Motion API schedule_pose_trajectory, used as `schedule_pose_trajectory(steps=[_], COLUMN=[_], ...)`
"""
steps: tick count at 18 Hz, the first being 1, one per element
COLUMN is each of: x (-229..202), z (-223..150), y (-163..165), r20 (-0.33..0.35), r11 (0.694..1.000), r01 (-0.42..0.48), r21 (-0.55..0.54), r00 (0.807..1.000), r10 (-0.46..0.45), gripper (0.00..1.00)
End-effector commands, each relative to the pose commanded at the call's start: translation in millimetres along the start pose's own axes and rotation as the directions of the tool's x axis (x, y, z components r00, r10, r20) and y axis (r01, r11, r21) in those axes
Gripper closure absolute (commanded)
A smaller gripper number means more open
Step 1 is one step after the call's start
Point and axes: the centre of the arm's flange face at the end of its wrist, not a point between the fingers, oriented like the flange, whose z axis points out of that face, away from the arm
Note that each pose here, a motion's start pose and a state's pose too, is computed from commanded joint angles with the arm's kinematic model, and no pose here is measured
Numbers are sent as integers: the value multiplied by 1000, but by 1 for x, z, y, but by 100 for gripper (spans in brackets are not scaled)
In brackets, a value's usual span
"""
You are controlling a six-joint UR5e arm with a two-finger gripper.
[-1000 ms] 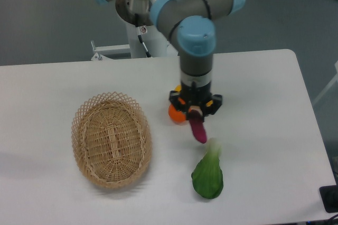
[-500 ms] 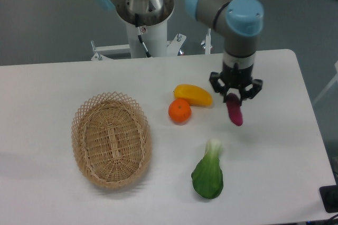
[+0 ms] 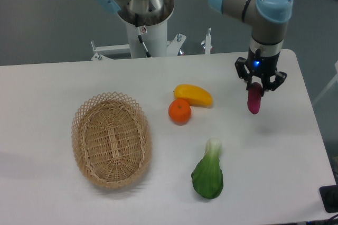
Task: Pick up the sweet potato from the basket
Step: 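Carry the held sweet potato up and away from the basket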
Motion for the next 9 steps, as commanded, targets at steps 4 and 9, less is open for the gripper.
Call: schedule_pose_trajectory(steps=[4, 9], x=[-7, -7], z=[3, 3], y=[3, 3], r20=[0, 0], r11=[1000, 1000], r01=[-18, -18], r21=[-22, -23], r00=[1000, 1000], r10=[18, 18], gripper=[96, 96])
